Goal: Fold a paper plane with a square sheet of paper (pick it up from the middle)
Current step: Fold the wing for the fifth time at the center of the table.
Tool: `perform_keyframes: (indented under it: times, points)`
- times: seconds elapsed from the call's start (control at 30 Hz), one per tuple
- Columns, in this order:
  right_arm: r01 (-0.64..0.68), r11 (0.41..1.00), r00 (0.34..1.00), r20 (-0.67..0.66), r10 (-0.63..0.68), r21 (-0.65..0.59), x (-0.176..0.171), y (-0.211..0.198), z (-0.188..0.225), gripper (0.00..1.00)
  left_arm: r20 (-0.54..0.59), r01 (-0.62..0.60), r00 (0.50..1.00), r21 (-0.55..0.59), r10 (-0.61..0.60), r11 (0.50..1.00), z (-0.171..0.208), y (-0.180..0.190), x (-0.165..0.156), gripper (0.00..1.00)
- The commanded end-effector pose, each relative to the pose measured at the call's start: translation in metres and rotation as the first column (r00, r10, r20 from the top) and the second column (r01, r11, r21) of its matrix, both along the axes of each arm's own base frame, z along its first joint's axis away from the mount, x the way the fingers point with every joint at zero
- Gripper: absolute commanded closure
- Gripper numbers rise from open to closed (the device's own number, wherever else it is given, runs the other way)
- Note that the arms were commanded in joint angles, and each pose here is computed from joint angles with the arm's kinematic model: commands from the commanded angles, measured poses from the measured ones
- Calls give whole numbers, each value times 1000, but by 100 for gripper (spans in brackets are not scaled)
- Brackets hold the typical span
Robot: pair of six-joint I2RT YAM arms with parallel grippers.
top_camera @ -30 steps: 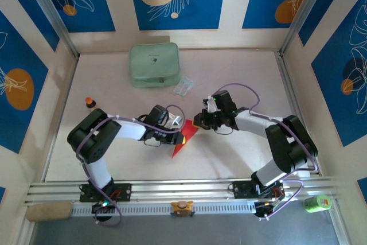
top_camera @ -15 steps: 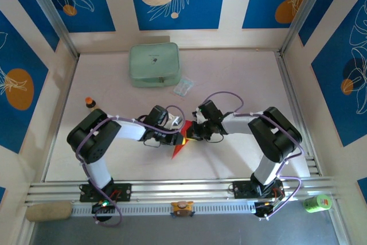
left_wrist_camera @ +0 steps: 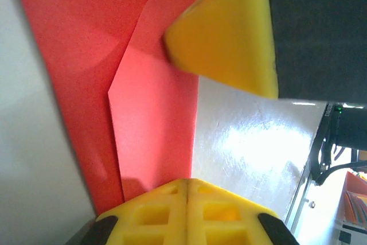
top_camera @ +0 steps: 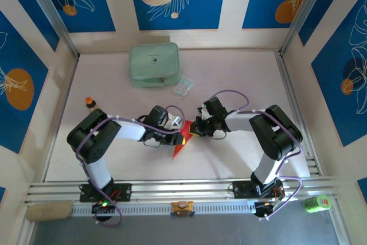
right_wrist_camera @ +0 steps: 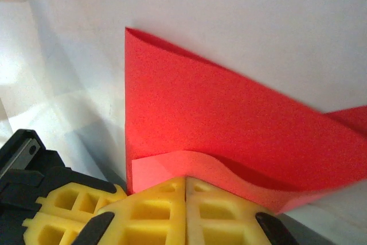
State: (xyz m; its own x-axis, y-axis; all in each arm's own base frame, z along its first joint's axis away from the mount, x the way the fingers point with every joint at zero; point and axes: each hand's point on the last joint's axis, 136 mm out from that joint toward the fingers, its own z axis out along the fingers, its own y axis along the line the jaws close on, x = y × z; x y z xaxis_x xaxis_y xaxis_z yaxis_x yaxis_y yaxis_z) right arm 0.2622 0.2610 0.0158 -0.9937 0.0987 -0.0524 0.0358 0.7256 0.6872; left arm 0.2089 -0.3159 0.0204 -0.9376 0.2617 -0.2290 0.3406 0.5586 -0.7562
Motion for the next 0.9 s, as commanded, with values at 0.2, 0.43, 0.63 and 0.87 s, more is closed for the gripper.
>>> perform_keyframes:
  times: [0.2,0.43,0.63,0.87]
  points:
    - [99,995,995,-20,-100,-28,20,-25,-12,93,-130,-7,991,167,29,986,-43,32,-29,100]
    - [175,983,984,-32,-177,-62,34,-44,-17,93,-135,-6,990,168,29,986,-44,32,-29,100]
    - [225,972,973,-25,-228,-72,45,-54,-16,92,-137,-4,990,168,28,986,-45,33,-30,100]
    - [268,960,963,-8,-269,-81,57,-66,-13,92,-138,-2,990,166,25,986,-44,32,-30,100]
